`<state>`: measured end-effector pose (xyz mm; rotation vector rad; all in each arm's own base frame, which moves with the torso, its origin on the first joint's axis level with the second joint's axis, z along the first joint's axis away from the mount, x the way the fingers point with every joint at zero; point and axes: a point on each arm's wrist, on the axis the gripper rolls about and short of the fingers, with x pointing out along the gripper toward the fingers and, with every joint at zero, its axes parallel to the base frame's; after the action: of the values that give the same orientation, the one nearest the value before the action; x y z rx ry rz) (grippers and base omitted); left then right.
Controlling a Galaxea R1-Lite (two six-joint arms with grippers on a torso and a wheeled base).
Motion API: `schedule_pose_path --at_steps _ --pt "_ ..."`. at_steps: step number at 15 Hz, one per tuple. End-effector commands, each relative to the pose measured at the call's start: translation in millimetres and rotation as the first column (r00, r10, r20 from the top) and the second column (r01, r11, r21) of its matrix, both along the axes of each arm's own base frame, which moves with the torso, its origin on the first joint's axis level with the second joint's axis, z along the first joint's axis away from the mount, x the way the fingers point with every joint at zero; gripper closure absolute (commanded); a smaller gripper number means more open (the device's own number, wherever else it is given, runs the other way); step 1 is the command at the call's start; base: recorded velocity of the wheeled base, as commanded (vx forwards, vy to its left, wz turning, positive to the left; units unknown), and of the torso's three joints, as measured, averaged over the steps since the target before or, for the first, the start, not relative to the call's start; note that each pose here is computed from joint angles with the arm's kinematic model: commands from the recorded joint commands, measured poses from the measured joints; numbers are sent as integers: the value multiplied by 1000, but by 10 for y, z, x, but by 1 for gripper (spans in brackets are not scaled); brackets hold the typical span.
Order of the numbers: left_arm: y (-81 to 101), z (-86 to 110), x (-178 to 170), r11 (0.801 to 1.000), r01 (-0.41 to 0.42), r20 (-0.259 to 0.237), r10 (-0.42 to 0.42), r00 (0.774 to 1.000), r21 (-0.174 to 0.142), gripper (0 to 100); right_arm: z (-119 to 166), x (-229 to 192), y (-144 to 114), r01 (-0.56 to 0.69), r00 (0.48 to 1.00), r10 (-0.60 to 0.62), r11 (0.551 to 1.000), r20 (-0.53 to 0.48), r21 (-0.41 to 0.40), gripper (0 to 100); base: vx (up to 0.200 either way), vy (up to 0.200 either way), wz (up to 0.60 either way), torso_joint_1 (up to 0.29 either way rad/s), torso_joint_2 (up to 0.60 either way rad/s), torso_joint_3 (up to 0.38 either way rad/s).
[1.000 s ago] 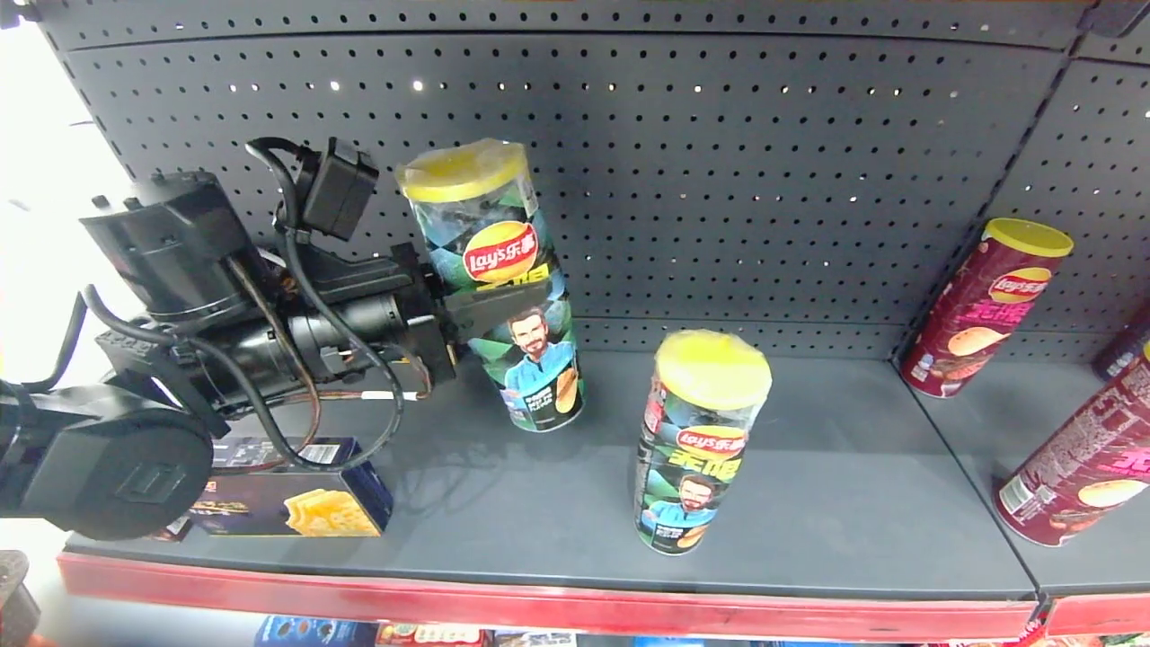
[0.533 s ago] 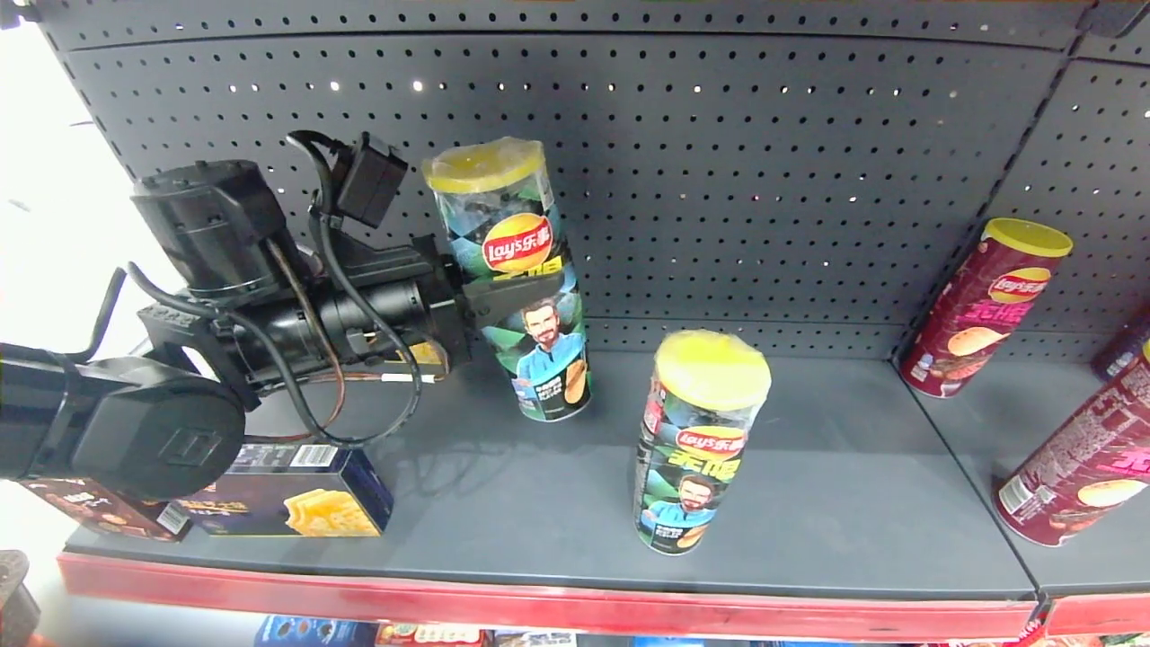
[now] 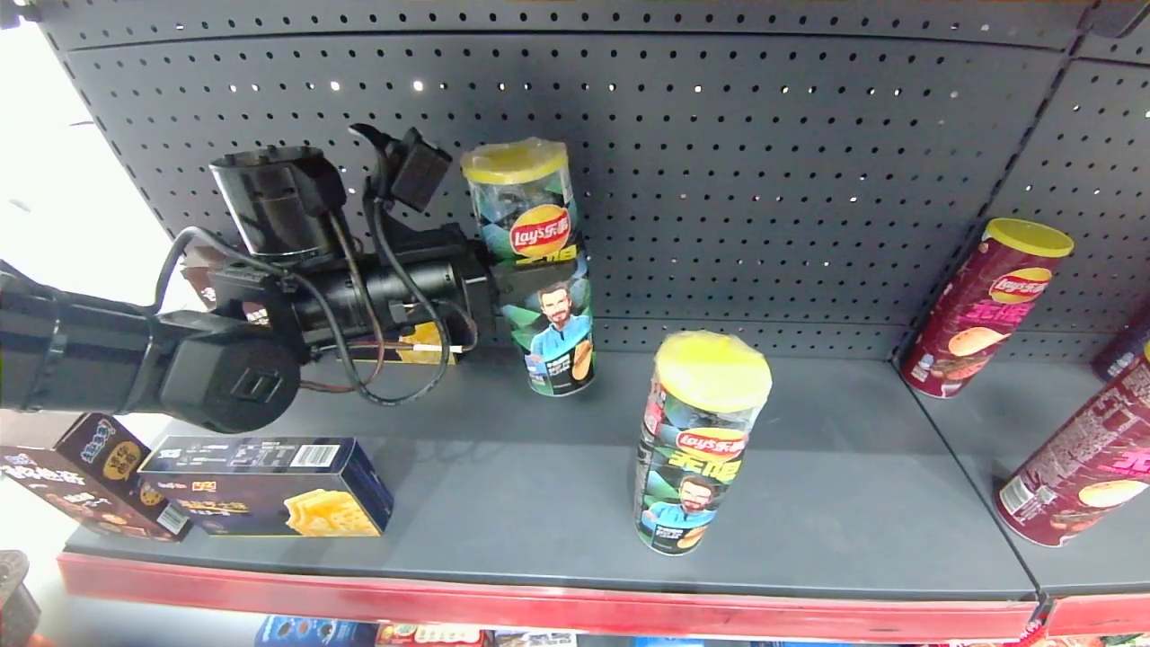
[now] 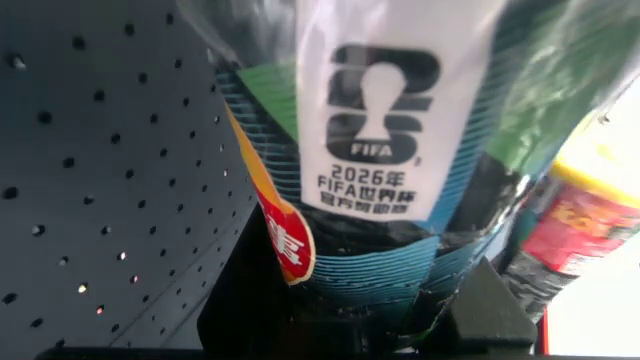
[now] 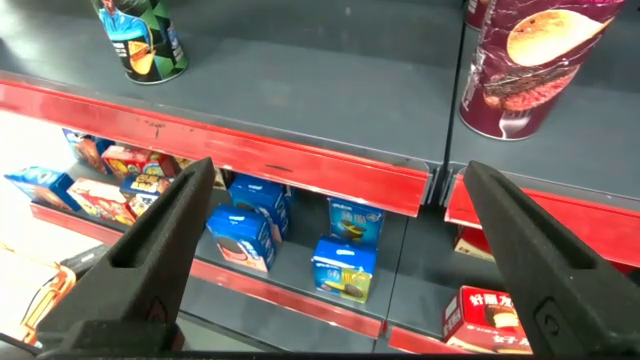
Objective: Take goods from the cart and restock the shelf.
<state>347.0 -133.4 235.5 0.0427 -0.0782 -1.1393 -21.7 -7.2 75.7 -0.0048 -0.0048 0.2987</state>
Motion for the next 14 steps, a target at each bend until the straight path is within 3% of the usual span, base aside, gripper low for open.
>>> schedule_pose_path --at_steps 1,2,4,7,11,14 --pt "-122 -56 147 998 17 -18 -16 1000 58 100 1 1 0 1 1000 -1 1000 -1 -1 0 0 0 0 0 0 0" --pt "-159 -37 161 996 28 -40 -24 999 89 100 1 1 0 1 1000 -1 1000 -1 -1 0 0 0 0 0 0 0" --pt "-280 -76 240 991 56 -47 -50 998 119 100 1 1 0 0 1000 0 1000 -1 -1 0 0 0 0 0 0 0" --pt "-542 -134 406 990 93 -14 -92 996 110 100 1 1 0 1 1000 -1 1000 -1 -1 0 0 0 0 0 0 0" --pt "-656 -286 529 988 104 -13 -103 995 111 100 1 1 0 0 1000 0 1000 -1 -1 0 0 0 0 0 0 0" --pt "-709 -362 663 990 99 20 -101 995 98 100 1 1 0 1 1000 -1 1000 -1 -1 0 0 0 0 0 0 0"
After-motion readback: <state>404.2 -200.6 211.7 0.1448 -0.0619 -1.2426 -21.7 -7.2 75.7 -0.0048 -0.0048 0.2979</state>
